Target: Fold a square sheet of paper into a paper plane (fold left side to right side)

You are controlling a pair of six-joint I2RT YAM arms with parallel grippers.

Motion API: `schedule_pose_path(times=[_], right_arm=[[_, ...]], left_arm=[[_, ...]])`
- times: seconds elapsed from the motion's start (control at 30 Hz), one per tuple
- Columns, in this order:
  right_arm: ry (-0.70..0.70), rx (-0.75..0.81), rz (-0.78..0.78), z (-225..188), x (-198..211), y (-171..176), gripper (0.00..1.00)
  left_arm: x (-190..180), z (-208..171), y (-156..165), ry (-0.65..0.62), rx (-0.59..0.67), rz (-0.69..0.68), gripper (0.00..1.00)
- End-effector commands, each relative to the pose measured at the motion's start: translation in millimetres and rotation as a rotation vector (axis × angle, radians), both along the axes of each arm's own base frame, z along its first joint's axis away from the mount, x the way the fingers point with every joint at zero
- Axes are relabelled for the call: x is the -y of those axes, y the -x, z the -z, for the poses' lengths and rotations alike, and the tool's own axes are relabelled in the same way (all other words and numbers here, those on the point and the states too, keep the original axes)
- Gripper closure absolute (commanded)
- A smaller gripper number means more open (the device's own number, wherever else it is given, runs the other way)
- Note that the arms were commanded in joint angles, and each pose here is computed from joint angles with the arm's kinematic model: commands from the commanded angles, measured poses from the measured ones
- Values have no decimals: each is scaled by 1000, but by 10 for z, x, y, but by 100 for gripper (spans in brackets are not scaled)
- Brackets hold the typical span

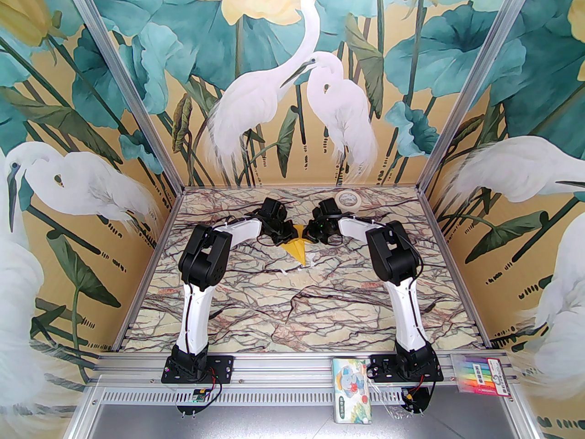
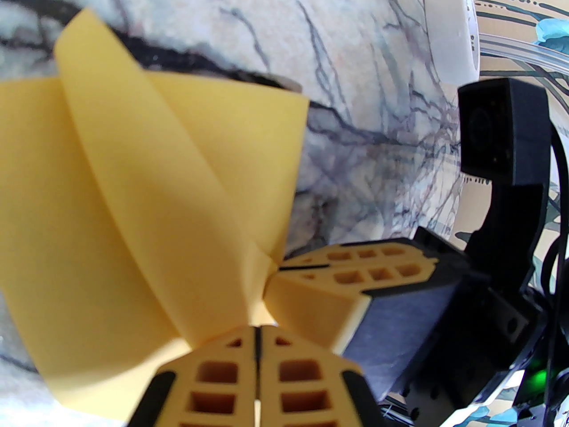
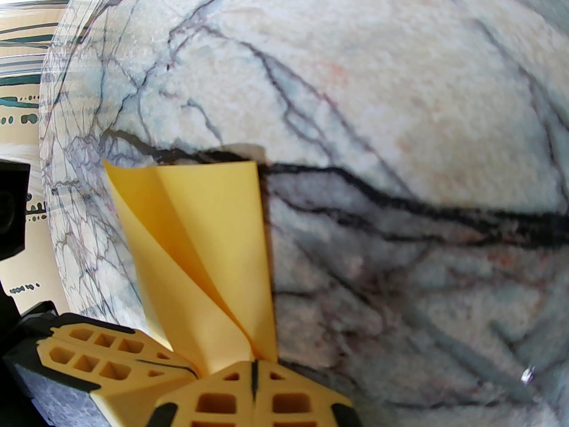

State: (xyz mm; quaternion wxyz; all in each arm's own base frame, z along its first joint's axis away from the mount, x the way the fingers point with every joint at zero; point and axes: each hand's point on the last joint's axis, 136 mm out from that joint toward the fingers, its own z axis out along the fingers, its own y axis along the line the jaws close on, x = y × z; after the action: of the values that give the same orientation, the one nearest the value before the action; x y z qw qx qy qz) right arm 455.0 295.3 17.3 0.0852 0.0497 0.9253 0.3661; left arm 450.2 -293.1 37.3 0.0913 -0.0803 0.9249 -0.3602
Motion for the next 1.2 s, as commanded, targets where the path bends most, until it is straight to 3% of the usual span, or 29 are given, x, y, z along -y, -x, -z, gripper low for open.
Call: schedule_pose_path(times=[0.0,0.87,1.03,1.17], right_arm=[[52,-36,9,194,53,73,100],[49,-17,5,99,38,55,100],[79,37,12,-140,96,17,85],[82,88,26,-363,161,59,83]], left_arm=[[-103,84,-14,-50,-1,-8,94],[-149,361,67,-97,-85,-19,94],[-143,367,67,-97,-84,-18,94],[-151,363,68,-97,-83,-19,94]])
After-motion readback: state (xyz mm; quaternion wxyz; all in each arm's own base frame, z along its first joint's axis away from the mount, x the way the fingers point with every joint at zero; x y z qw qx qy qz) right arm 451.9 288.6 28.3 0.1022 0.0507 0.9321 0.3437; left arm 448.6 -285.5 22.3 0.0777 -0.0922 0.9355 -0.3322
